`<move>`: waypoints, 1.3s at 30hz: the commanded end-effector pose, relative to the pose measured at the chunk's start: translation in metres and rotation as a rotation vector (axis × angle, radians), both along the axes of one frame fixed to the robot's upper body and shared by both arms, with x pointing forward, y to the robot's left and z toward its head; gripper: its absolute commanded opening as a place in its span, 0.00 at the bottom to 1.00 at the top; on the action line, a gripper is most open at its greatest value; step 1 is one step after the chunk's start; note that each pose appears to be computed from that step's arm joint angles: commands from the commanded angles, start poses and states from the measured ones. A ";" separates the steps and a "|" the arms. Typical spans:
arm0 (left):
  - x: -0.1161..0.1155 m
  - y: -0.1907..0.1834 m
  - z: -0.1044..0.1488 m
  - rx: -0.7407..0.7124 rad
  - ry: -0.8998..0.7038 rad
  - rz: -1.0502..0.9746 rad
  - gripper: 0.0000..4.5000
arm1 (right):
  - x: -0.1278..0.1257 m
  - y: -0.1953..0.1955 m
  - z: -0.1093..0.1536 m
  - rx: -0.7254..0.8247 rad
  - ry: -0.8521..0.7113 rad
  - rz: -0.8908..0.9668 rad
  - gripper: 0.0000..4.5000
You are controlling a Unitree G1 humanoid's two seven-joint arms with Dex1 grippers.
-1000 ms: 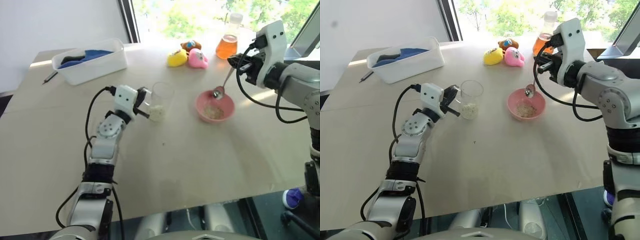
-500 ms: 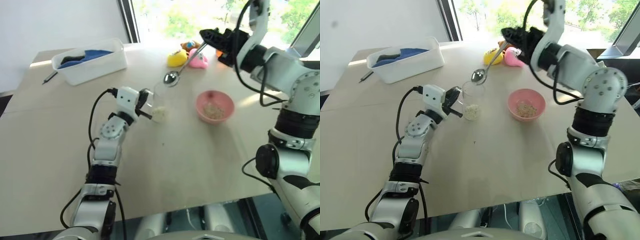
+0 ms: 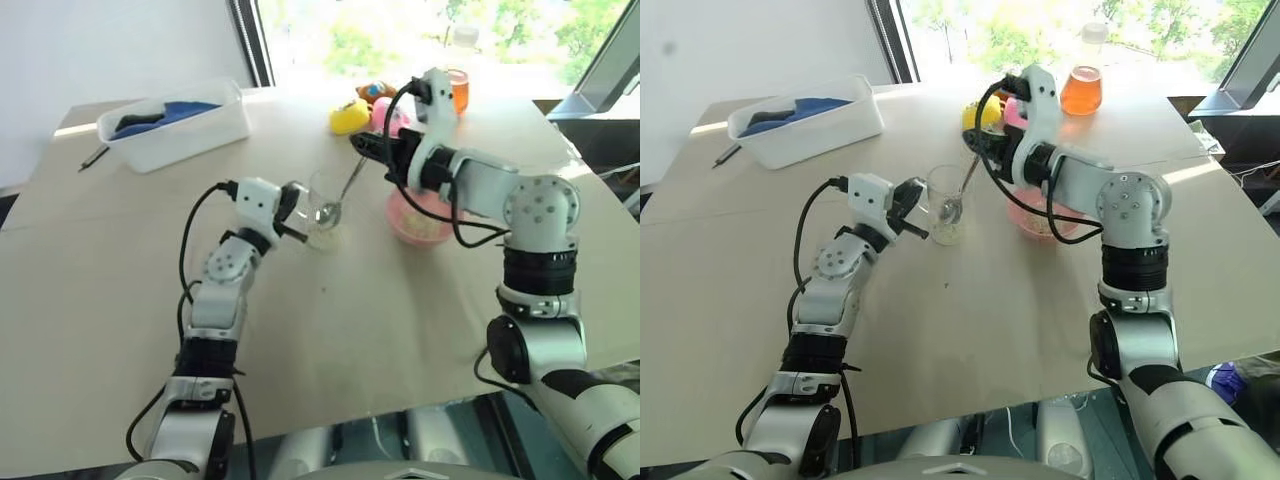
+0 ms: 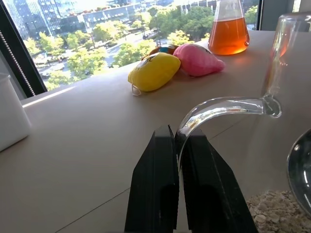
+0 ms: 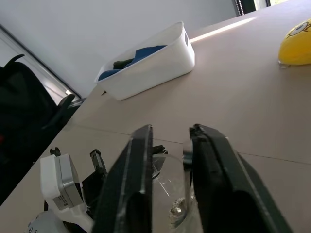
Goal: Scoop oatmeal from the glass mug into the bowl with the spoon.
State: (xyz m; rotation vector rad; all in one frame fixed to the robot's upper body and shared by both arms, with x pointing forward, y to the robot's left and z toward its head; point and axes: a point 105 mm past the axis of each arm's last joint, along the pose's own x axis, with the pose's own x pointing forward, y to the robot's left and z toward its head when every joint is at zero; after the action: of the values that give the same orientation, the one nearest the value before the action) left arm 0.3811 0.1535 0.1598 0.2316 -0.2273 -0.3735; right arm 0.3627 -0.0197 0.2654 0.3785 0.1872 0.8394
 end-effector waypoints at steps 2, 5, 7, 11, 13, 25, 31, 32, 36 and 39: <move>-0.007 0.004 0.014 -0.012 -0.047 0.014 0.00 | 0.004 -0.011 0.038 0.098 -0.100 -0.037 0.75; -0.008 0.005 0.012 -0.016 -0.038 0.017 0.00 | 0.011 -0.023 0.053 0.139 -0.131 -0.069 0.75; -0.009 0.006 0.012 -0.022 -0.034 0.019 0.00 | 0.016 -0.033 0.060 0.158 -0.149 -0.100 0.75; -0.011 0.006 0.010 -0.033 -0.027 0.018 0.00 | 0.024 -0.043 0.060 0.146 -0.170 -0.145 0.75; -0.013 0.008 0.009 -0.032 -0.025 0.021 0.00 | 0.024 -0.044 0.059 0.145 -0.171 -0.149 0.75; -0.019 0.015 0.005 0.002 -0.022 0.049 0.43 | 0.022 -0.042 0.060 0.149 -0.189 -0.142 0.77; -0.030 0.018 0.005 0.009 -0.019 0.047 0.43 | 0.018 -0.045 0.060 0.150 -0.199 -0.125 0.77; -0.034 0.018 0.005 0.010 -0.016 0.044 0.43 | 0.015 -0.046 0.059 0.148 -0.207 -0.112 0.77; -0.054 0.021 0.004 0.042 -0.004 0.027 0.43 | 0.008 -0.069 0.042 0.087 -0.266 -0.137 0.77; -0.073 0.026 0.002 0.056 0.009 0.026 0.43 | 0.001 -0.091 0.022 -0.042 -0.381 -0.189 0.77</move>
State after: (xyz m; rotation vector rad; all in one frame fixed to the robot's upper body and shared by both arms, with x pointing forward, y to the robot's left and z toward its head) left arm 0.3182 0.1804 0.1428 0.2756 -0.1399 -0.3454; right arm 0.3771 -0.1104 0.2689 0.2805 -0.0599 0.6662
